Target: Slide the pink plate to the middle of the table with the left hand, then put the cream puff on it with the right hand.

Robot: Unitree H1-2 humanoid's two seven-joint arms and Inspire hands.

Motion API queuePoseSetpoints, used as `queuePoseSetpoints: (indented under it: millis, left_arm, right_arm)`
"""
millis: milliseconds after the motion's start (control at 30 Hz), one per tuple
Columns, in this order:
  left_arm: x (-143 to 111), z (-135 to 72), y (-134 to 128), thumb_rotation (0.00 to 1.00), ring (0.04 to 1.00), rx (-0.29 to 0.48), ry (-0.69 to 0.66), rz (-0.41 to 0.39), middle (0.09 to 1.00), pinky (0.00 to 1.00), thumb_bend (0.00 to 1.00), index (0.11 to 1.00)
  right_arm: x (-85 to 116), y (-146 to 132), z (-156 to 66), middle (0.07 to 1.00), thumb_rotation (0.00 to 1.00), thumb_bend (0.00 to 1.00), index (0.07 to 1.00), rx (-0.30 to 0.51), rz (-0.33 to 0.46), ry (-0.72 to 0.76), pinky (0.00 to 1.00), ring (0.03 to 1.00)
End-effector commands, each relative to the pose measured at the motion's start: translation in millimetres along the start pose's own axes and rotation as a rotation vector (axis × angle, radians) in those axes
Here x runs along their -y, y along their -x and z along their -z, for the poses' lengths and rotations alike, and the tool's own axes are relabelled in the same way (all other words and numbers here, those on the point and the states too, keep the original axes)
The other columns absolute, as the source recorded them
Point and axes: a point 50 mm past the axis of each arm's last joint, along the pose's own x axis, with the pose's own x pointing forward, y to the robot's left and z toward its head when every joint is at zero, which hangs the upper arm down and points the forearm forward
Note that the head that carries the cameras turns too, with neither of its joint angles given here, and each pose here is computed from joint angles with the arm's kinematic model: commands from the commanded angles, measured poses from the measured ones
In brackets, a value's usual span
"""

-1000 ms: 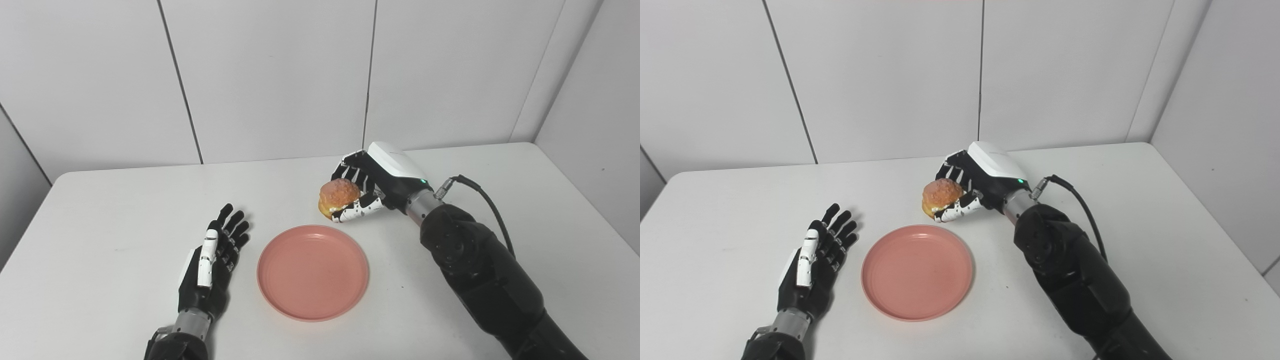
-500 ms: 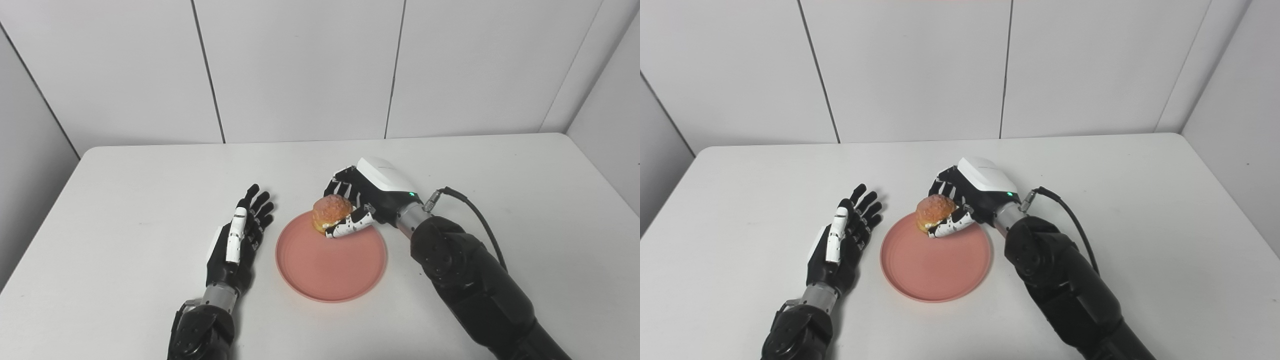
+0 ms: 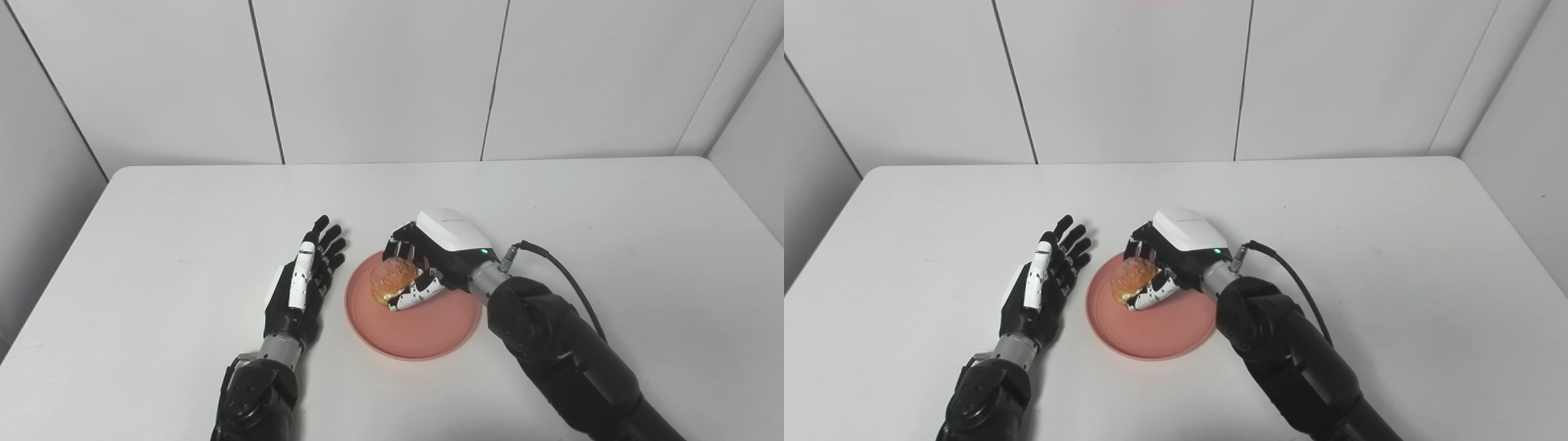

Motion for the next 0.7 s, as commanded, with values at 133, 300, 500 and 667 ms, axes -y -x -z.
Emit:
queuePoseSetpoints:
  millis: [133, 300, 500, 667]
  left_arm:
    - [0.6, 20.5, 8.5, 1.00, 0.880, -0.116, 0.010, -0.022, 0.882, 0.87, 0.41, 0.884]
    - [1.8, 19.5, 8.5, 1.00, 0.874, -0.120, 0.013, -0.031, 0.875, 0.87, 0.41, 0.877]
    - [1.7, 19.1, 8.6, 1.00, 0.879, -0.120, 0.007, -0.025, 0.882, 0.87, 0.41, 0.883]
    - [2.4, 18.5, 8.5, 1.00, 0.878, -0.122, 0.012, -0.026, 0.883, 0.88, 0.41, 0.883]
  right_arm:
    - [11.4, -4.0, -10.8, 0.446, 0.13, 0.51, 0.489, 0.057, 0.044, 0.059, 0.26, 0.346]
    - [10.4, -2.7, -9.6, 0.445, 0.13, 0.51, 0.490, 0.051, 0.033, 0.077, 0.26, 0.345]
    - [8.7, -1.4, -6.9, 0.468, 0.13, 0.51, 0.491, 0.040, 0.021, 0.130, 0.28, 0.365]
    - [8.9, -0.2, -5.4, 0.487, 0.13, 0.51, 0.491, 0.039, 0.015, 0.147, 0.30, 0.387]
